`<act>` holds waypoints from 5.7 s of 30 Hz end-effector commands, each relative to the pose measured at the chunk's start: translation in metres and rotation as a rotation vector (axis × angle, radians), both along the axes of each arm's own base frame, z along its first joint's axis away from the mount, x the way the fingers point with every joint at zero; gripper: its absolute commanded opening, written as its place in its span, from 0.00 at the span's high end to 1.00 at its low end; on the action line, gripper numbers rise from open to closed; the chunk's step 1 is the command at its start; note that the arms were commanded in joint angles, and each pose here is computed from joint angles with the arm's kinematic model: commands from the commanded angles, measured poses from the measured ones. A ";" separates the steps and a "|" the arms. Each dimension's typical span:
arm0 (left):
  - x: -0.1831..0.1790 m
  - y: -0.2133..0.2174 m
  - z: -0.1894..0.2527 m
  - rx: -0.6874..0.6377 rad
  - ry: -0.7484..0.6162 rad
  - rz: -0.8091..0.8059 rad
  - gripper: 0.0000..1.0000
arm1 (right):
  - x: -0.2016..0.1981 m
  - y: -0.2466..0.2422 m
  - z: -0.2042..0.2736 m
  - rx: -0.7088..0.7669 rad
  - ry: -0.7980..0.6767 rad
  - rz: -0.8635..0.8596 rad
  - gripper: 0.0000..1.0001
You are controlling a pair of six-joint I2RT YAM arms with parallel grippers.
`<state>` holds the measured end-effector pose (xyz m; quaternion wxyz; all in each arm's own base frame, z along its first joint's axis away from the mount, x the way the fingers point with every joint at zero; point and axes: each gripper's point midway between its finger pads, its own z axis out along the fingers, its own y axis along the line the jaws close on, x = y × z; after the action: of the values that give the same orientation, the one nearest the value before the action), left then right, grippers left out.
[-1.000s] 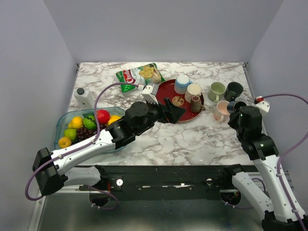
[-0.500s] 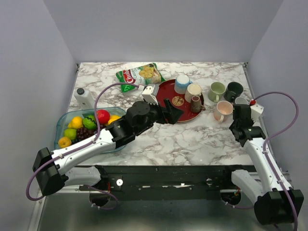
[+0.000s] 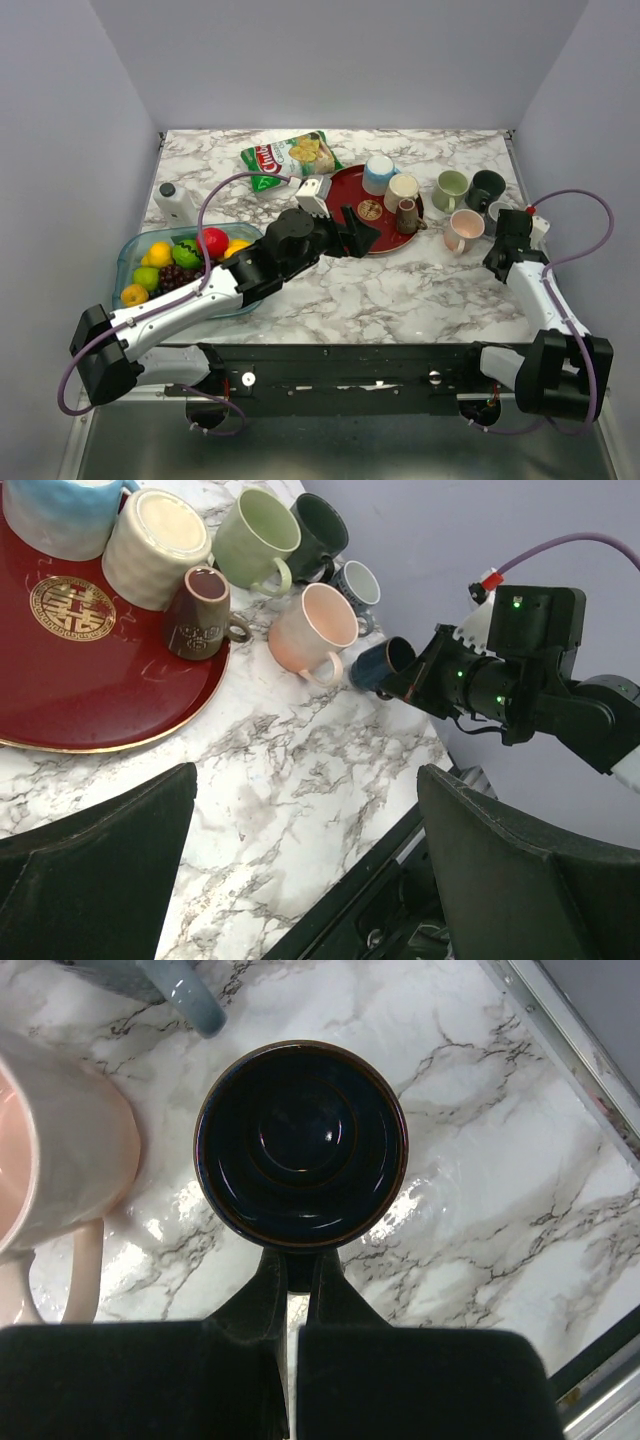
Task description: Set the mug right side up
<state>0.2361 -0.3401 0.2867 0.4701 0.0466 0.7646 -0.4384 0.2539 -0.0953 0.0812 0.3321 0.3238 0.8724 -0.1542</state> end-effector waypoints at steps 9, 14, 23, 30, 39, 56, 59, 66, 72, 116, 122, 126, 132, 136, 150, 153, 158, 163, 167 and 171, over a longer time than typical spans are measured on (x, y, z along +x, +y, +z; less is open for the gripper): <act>0.012 0.001 -0.022 0.062 0.044 0.017 0.01 | 0.019 -0.003 0.009 0.032 -0.037 -0.024 0.57; 0.015 -0.001 -0.028 0.075 0.056 0.016 0.01 | 0.018 -0.001 0.019 0.040 -0.051 -0.026 0.35; 0.035 -0.009 -0.061 0.207 0.147 0.077 0.01 | 0.011 0.006 0.083 0.011 -0.192 0.060 0.05; 0.067 -0.049 -0.074 0.169 0.270 0.152 0.01 | 0.008 0.046 0.123 0.142 -0.354 0.218 0.04; 0.097 -0.097 -0.122 0.159 0.414 0.232 0.01 | 0.026 0.122 0.158 0.371 -0.550 0.602 0.07; 0.079 -0.015 -0.112 0.314 0.279 0.313 0.01 | 0.120 0.167 0.081 0.236 -0.242 1.007 0.20; 0.070 -0.008 -0.108 0.324 0.264 0.272 0.01 | 0.128 0.170 0.073 0.215 -0.214 1.078 0.22; 0.060 -0.001 -0.102 0.288 0.260 0.204 0.01 | 0.137 0.189 0.054 0.153 -0.141 1.245 0.26; 0.060 0.010 -0.101 0.286 0.256 0.201 0.01 | 0.141 0.184 0.027 0.118 0.007 1.275 0.38; 0.062 0.045 -0.119 0.212 0.315 0.195 0.01 | 0.142 0.215 0.017 0.128 0.095 1.330 0.99; 0.051 0.052 -0.110 0.177 0.291 0.179 0.01 | 0.123 0.262 0.071 0.411 -0.157 1.310 0.99; 0.039 0.050 -0.090 0.106 0.231 0.118 0.01 | 0.101 0.287 0.123 0.628 -0.321 1.254 0.99; 0.015 0.037 -0.041 -0.070 0.057 -0.051 0.01 | 0.054 0.312 0.216 0.890 -0.657 1.249 0.99; -0.007 0.027 0.005 -0.221 -0.099 -0.179 0.01 | 0.022 0.325 0.254 1.035 -0.748 1.253 0.99; -0.064 0.023 0.103 -0.509 -0.296 -0.414 0.20 | -0.048 0.369 0.324 1.292 -0.877 1.354 0.99; -0.069 0.027 0.104 -0.525 -0.297 -0.426 0.26 | -0.053 0.372 0.331 1.307 -0.884 1.386 0.99; -0.068 0.032 0.107 -0.548 -0.290 -0.398 0.33 | -0.056 0.375 0.332 1.324 -0.878 1.402 0.99; -0.068 0.028 0.109 -0.565 -0.266 -0.411 0.43 | -0.057 0.378 0.333 1.304 -0.887 1.419 0.99; -0.063 0.028 0.106 -0.577 -0.244 -0.386 0.50 | -0.058 0.380 0.333 1.292 -0.887 1.436 0.99; -0.059 0.030 0.105 -0.575 -0.243 -0.360 0.57 | -0.060 0.381 0.330 1.285 -0.879 1.443 0.99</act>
<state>0.1747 -0.3139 0.3852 0.4539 0.1110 0.5391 -0.7007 0.2000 0.2862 0.3853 0.3643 -0.1013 0.6124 0.6943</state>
